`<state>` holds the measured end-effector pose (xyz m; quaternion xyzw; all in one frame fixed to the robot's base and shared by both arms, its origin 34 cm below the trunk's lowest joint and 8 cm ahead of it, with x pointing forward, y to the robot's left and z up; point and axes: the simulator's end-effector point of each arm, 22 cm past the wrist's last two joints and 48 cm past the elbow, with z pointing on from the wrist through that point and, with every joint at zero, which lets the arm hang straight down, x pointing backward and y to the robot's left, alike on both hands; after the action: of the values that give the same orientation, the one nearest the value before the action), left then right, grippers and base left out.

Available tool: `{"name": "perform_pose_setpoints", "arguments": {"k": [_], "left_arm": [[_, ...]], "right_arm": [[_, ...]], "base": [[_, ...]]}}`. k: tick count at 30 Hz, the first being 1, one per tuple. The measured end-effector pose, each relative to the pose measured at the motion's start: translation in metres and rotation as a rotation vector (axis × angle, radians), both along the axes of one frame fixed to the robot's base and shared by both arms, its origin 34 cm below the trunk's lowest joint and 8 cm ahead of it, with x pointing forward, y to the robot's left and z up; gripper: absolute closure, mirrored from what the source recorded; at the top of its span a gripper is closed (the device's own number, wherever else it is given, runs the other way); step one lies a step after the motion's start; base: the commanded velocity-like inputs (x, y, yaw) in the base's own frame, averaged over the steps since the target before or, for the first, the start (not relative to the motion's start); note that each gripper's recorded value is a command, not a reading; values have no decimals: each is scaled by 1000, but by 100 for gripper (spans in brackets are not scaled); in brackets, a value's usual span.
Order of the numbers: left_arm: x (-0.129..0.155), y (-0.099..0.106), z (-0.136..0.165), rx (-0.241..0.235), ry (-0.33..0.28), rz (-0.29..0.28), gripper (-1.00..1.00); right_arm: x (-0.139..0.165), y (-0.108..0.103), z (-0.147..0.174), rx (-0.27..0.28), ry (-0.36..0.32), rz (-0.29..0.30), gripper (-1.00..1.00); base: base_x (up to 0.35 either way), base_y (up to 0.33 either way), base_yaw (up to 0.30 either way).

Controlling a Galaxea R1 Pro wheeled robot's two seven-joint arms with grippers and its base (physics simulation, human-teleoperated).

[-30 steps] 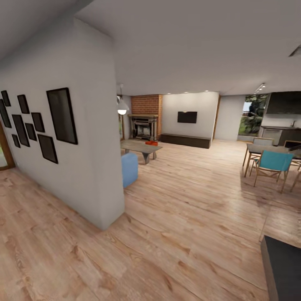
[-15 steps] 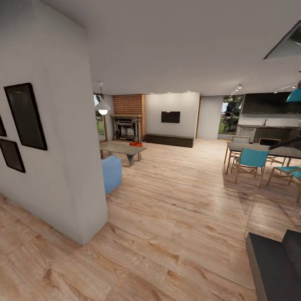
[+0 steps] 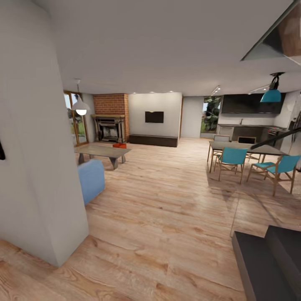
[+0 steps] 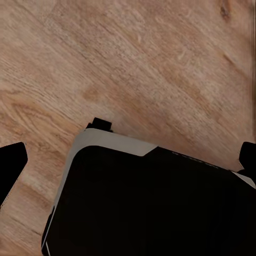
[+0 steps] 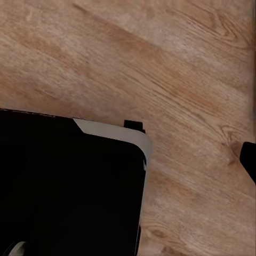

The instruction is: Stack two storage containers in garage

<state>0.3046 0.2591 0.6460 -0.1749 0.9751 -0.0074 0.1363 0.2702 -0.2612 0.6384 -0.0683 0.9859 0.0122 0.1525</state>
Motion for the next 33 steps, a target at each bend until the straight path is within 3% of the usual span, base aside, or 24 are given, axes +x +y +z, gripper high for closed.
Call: {"name": "perform_pose_setpoints", "arguments": {"k": [14, 33], "left_arm": [[0, 1, 0, 1, 0, 1, -100], [0, 2, 0, 2, 0, 1, -100]], "right_arm": [[0, 0, 0, 1, -1, 1, -100], [1, 1, 0, 0, -3, 8, -100]], "base": [[323, 0, -234], [323, 0, -14]]}}
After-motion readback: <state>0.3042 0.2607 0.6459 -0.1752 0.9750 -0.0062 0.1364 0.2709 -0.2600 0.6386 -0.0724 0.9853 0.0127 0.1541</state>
